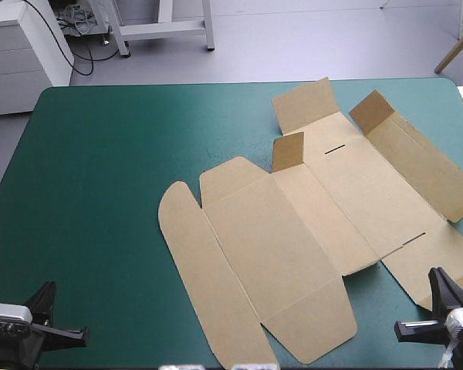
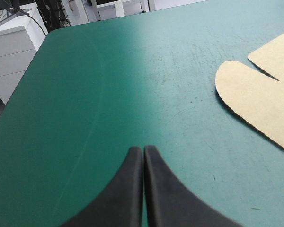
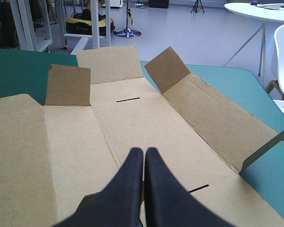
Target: Fold the box
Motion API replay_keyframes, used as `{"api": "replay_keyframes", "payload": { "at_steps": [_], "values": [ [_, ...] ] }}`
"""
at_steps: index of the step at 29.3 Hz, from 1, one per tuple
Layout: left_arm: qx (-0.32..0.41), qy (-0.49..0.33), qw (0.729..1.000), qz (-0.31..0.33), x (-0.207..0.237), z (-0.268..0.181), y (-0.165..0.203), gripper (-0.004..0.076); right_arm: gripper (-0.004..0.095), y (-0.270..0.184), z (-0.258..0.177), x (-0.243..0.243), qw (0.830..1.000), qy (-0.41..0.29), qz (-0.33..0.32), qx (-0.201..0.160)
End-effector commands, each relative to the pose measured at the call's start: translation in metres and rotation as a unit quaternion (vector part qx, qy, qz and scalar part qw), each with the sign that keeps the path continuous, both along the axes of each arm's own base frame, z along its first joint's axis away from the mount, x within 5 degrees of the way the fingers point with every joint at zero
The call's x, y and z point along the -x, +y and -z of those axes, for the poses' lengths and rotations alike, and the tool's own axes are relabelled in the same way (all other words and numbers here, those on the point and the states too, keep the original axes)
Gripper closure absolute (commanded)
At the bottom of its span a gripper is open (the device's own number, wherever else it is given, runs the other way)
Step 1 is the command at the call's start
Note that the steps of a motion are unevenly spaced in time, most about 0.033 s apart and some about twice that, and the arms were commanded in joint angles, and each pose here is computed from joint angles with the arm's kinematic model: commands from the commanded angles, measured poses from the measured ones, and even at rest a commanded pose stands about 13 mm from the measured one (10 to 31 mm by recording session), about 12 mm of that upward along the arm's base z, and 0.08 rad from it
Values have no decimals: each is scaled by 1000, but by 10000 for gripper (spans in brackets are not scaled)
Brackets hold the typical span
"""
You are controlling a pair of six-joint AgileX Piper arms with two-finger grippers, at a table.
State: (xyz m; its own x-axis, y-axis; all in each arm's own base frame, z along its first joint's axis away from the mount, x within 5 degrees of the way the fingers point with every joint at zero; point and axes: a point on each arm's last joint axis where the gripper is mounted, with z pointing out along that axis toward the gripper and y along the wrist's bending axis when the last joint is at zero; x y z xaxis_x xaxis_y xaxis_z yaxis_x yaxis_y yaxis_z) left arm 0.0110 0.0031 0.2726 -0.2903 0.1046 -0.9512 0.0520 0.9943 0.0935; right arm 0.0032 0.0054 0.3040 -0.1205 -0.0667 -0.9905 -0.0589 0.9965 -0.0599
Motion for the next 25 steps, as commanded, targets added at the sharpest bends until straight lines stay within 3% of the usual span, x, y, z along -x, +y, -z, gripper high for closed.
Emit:
{"api": "replay_keyframes", "payload": {
  "at_steps": [1,18,21,25],
  "values": [
    [10,-53,999,3,3,-12,0,734,912,-1,-13,6,998,-60,3,0],
    [10,-53,999,3,3,-12,0,734,901,-1,-13,6,998,-60,3,0],
    [10,-53,999,3,3,-12,0,734,803,-1,-13,6,998,-60,3,0],
    [10,-53,999,3,3,-12,0,734,498,-1,-13,6,998,-60,3,0]
  ]
}}
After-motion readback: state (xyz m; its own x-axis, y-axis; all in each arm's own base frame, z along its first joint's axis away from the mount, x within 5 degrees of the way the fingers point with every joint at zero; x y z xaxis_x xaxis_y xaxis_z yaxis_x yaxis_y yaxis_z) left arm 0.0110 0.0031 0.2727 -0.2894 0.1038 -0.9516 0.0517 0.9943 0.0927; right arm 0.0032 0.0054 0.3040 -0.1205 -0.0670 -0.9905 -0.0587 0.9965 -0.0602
